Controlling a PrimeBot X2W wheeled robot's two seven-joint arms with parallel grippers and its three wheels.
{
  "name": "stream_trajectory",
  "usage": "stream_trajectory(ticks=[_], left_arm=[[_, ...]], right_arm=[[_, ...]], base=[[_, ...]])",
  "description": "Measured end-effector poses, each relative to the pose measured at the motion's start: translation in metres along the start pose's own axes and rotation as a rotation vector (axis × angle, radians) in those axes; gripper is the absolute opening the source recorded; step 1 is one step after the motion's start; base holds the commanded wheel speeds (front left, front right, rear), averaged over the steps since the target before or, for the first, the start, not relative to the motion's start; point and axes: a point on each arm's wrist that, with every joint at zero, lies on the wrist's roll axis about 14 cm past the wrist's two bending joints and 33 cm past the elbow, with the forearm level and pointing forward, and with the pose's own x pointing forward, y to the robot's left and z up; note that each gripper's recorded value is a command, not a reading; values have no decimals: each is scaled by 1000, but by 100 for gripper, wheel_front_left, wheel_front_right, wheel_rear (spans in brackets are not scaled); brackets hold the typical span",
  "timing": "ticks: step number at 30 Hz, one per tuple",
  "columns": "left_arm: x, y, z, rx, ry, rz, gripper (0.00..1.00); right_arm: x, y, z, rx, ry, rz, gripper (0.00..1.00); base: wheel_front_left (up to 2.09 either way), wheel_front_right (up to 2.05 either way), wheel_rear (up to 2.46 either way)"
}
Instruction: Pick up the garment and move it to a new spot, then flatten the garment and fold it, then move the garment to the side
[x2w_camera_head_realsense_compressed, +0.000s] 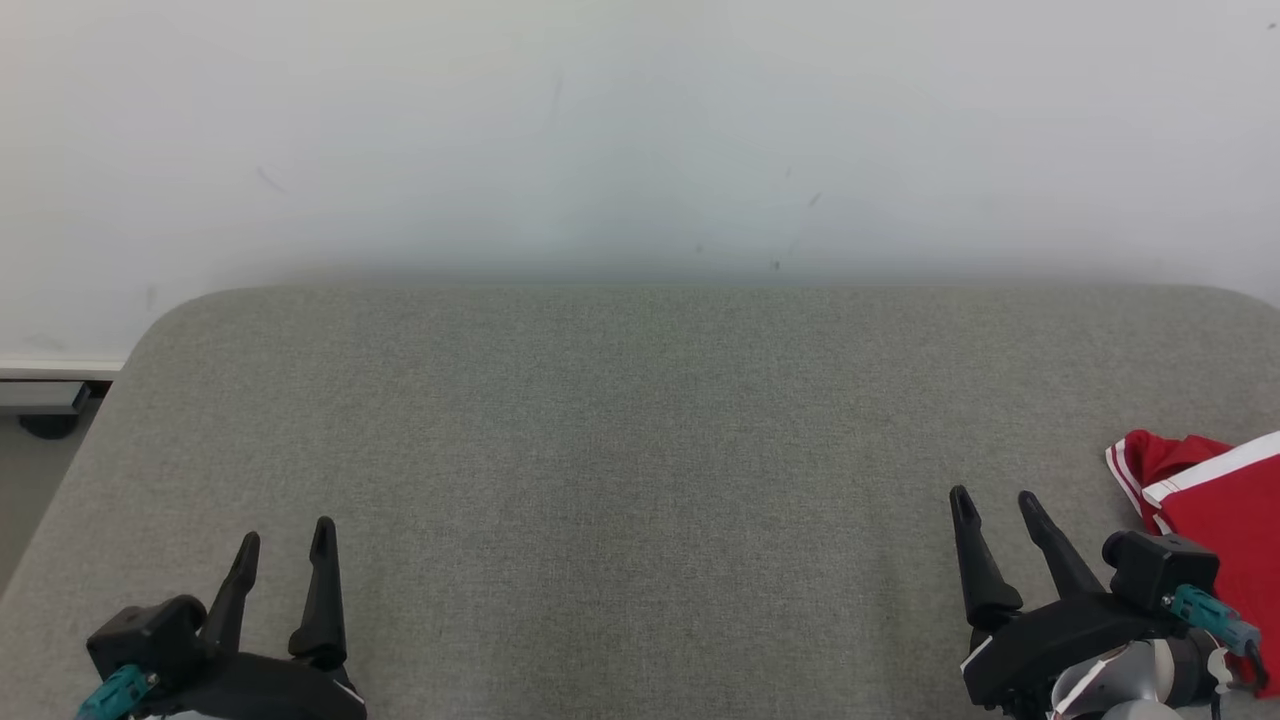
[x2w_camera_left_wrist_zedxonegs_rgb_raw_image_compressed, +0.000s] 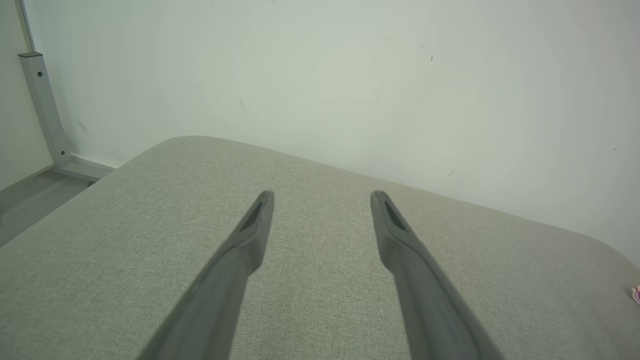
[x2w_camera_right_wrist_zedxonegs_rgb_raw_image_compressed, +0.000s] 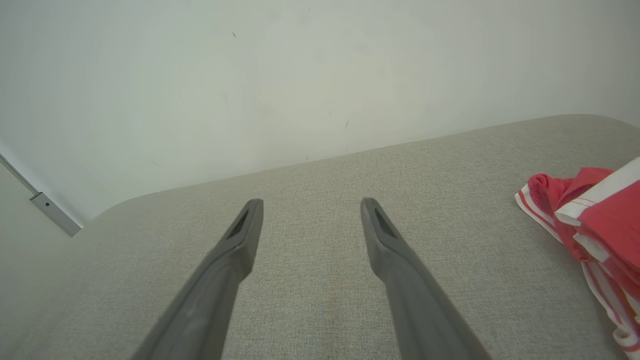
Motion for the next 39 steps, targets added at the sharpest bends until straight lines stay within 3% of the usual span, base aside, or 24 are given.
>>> stream_trajectory(ticks=[18, 19, 25, 39], left_arm=[[0, -5, -14, -13, 49, -7, 100], [0, -5, -15, -13, 52, -7, 0], [-15, -3, -47, -33, 143, 19, 0], [-14, 6, -53, -202, 181, 60, 0]], right_arm=[[-2, -6, -6, 8, 12, -25, 100], [-2, -6, -7, 8, 15, -26, 0], [-17, -19, -44, 17, 125, -70, 0], [-14, -22, -46, 179, 133, -83, 0]], base=[[0, 0, 0], [0, 0, 0], [0, 0, 0], [0, 0, 0]])
